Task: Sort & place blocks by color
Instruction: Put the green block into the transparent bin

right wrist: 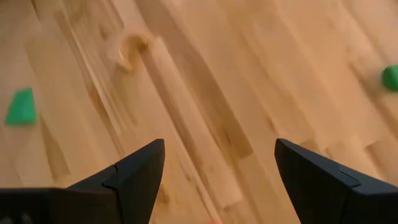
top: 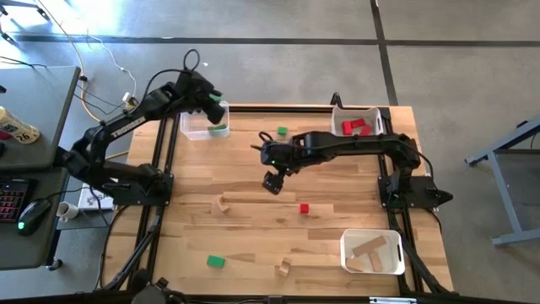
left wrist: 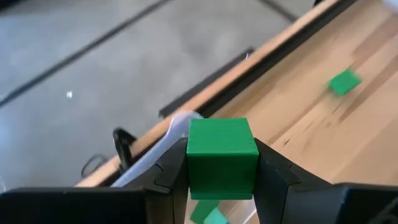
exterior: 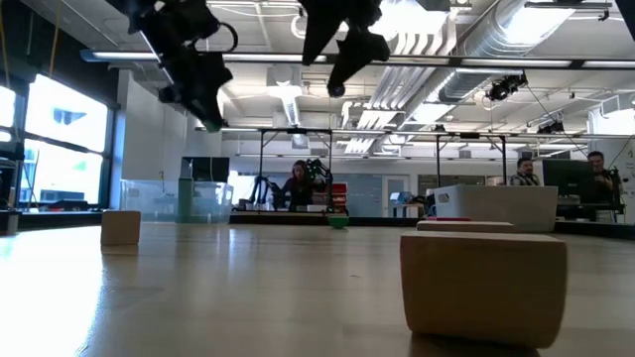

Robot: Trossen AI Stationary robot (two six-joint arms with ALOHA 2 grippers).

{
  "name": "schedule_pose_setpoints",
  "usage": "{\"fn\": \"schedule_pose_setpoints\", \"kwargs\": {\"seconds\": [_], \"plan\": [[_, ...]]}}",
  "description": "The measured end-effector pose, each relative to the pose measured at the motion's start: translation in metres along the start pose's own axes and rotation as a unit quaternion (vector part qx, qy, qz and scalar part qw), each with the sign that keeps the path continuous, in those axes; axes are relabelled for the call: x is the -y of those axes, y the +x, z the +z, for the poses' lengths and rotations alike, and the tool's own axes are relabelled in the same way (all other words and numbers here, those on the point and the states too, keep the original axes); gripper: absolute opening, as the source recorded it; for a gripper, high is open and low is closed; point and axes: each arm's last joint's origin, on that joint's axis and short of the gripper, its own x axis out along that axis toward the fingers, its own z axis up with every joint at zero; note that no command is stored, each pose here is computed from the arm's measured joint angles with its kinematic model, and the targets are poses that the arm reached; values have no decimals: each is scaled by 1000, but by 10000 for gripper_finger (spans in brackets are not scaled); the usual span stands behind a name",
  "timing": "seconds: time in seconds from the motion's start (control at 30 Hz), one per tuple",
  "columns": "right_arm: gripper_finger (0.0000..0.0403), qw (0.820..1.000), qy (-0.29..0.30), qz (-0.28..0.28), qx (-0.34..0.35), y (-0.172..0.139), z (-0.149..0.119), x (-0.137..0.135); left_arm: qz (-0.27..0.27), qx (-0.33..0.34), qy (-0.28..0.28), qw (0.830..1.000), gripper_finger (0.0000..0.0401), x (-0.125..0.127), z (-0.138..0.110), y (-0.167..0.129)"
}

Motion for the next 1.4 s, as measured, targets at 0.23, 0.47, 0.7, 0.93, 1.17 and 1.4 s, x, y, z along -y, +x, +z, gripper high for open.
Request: {"fn": "schedule_pose_setpoints", "kwargs": {"seconds": [0.23,0.47,0.7,0.93,1.17,1.4], "plan": [[291,998,-7,-10,-63,27,-27,-3,6,-65,-2,998,106,-2,-6,37],[291,992,14,-24,-124,52,-61,-8,3,-131,10,991,106,1,-17,64],[291,986,-24,-21,-165,62,-90,-21,2,-169,14,986,107,3,-25,84],[291,979,-85,-12,-184,64,-111,-36,3,-176,15,984,135,3,-27,90],[291,968,-169,-32,-184,68,-132,-44,25,-176,19,984,136,2,-27,90],[291,962,-197,-47,-185,77,-142,-40,25,-183,36,982,159,2,-28,90]]}}
